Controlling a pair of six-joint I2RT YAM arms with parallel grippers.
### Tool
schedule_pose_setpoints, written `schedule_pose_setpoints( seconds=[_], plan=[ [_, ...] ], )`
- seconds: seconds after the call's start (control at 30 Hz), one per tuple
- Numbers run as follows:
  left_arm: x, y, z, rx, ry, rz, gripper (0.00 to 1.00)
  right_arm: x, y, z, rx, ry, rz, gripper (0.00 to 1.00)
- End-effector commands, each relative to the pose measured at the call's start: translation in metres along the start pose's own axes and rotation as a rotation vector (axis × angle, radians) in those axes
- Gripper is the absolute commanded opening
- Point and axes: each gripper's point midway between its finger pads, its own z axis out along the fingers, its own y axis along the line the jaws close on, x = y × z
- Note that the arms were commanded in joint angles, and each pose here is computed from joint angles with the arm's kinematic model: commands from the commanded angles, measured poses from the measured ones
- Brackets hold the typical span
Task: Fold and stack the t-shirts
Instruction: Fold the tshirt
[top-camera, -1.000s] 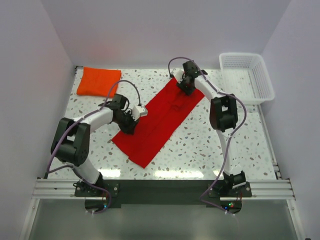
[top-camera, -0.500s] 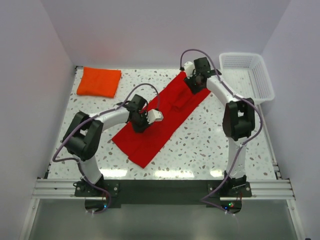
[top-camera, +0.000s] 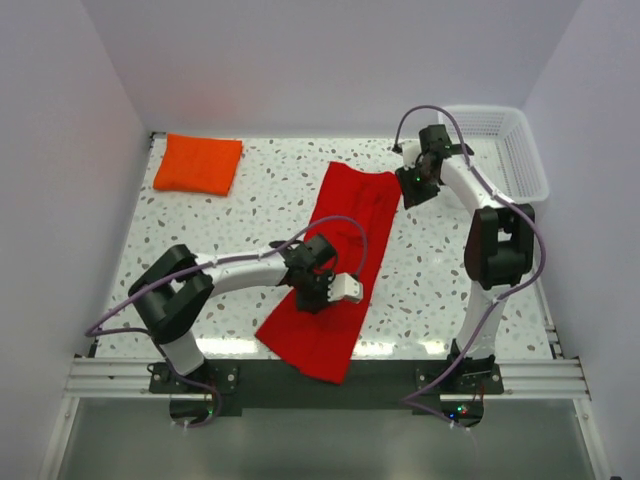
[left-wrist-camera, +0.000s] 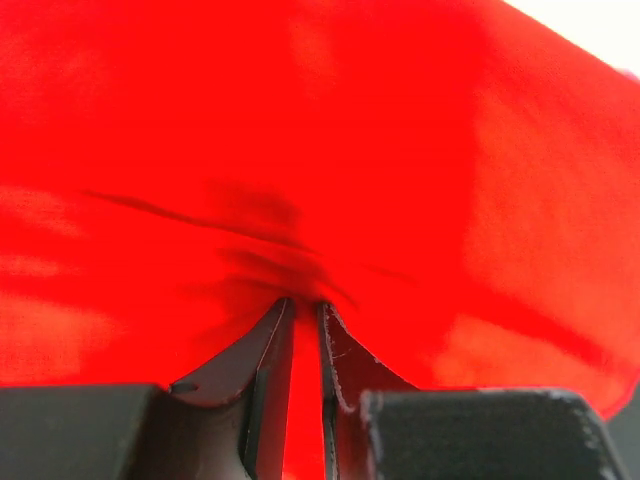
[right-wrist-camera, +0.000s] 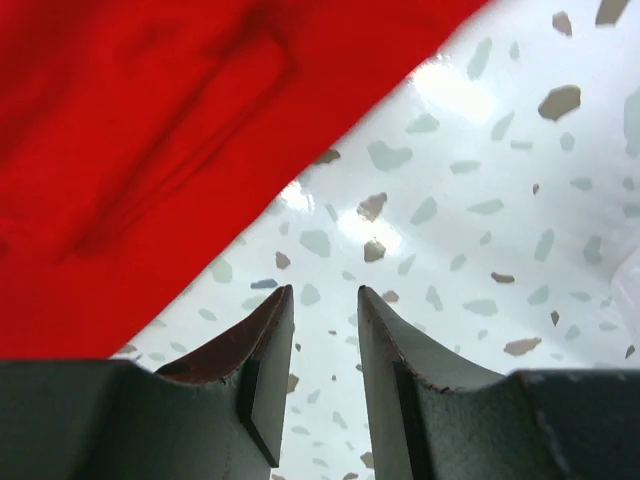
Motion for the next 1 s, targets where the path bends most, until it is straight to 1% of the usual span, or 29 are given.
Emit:
schedule_pose_setpoints(
  seconds=[0.0, 0.1, 0.13, 0.17, 0.2, 0.23, 0.27, 0.3, 0.33, 0.37, 0.4, 0.43, 0.5, 0.53, 0.57, 0.63, 0.67, 0.7, 0.77, 0.8, 0.83, 0.87, 0.93, 0.97],
  plan=[
    [-0.042, -0.047, -0.003, 0.173, -0.104, -0.084, 0.21, 0.005, 0.005, -0.019, -0.036, 0.004, 0.019, 0.36],
    [-0.085, -0.030, -0.028, 0.162, -0.263, -0.111, 0.21, 0.001, 0.012, -0.009, -0.082, 0.001, 0.029, 0.33],
    [-0.098, -0.012, -0.042, 0.139, -0.350, -0.134, 0.21, -0.007, 0.018, -0.009, -0.124, -0.019, 0.031, 0.32],
    [-0.109, 0.000, -0.059, 0.114, -0.415, -0.177, 0.22, -0.003, 0.022, 0.001, -0.153, 0.007, 0.040, 0.31],
    [-0.119, 0.019, -0.070, 0.071, -0.479, -0.193, 0.23, -0.010, 0.023, 0.003, -0.164, -0.003, 0.038, 0.30],
    [-0.116, 0.044, -0.081, 0.017, -0.508, -0.254, 0.24, -0.012, 0.028, 0.006, -0.186, -0.002, 0.038, 0.29],
    [-0.115, 0.059, -0.086, -0.014, -0.521, -0.307, 0.24, -0.010, 0.029, 0.015, -0.202, 0.012, 0.040, 0.29],
    [-0.122, 0.079, -0.097, -0.058, -0.548, -0.323, 0.24, -0.013, 0.032, 0.018, -0.211, 0.008, 0.036, 0.29],
    [-0.111, 0.109, -0.095, -0.121, -0.541, -0.388, 0.24, -0.017, 0.034, 0.020, -0.219, -0.001, 0.036, 0.28],
    [-0.108, 0.122, -0.094, -0.134, -0.544, -0.446, 0.24, -0.018, 0.035, 0.029, -0.223, 0.002, 0.038, 0.28],
    [-0.114, 0.142, -0.103, -0.156, -0.570, -0.463, 0.24, -0.019, 0.038, 0.034, -0.229, 0.004, 0.033, 0.28],
    [-0.107, 0.166, -0.098, -0.157, -0.567, -0.545, 0.23, -0.025, 0.040, 0.035, -0.233, -0.009, 0.037, 0.28],
    [-0.103, 0.183, -0.089, -0.138, -0.568, -0.599, 0.22, -0.026, 0.044, 0.045, -0.244, -0.004, 0.039, 0.26],
    [-0.093, 0.197, -0.075, -0.138, -0.551, -0.642, 0.21, -0.026, 0.045, 0.048, -0.246, 0.000, 0.037, 0.24],
    [-0.095, 0.206, -0.075, -0.146, -0.567, -0.660, 0.20, -0.026, 0.050, 0.051, -0.243, 0.006, 0.009, 0.17],
    [-0.092, 0.221, -0.064, -0.156, -0.595, -0.697, 0.19, -0.023, 0.049, 0.058, -0.211, 0.021, -0.029, 0.10],
    [-0.092, 0.222, -0.060, -0.148, -0.604, -0.709, 0.19, -0.026, 0.052, 0.063, -0.195, 0.017, -0.063, 0.08],
    [-0.092, 0.225, -0.057, -0.151, -0.610, -0.711, 0.19, -0.026, 0.046, 0.066, -0.142, 0.026, -0.077, 0.06],
    [-0.093, 0.232, -0.050, -0.153, -0.625, -0.735, 0.18, -0.021, 0.045, 0.079, -0.097, 0.070, -0.102, 0.04],
    [-0.092, 0.234, -0.046, -0.155, -0.623, -0.742, 0.18, -0.027, 0.040, 0.082, -0.062, 0.071, -0.121, 0.03],
    [-0.088, 0.238, -0.041, -0.167, -0.613, -0.769, 0.18, -0.019, 0.040, 0.093, -0.054, 0.114, -0.126, 0.02],
    [-0.085, 0.240, -0.041, -0.172, -0.610, -0.782, 0.18, -0.019, 0.043, 0.099, -0.051, 0.126, -0.145, 0.02],
    [-0.075, 0.246, -0.043, -0.189, -0.611, -0.834, 0.18, -0.032, 0.045, 0.102, -0.037, 0.109, -0.167, 0.01],
    [-0.065, 0.246, -0.041, -0.192, -0.604, -0.865, 0.18, -0.031, 0.053, 0.112, -0.044, 0.119, -0.192, 0.01]
  ],
)
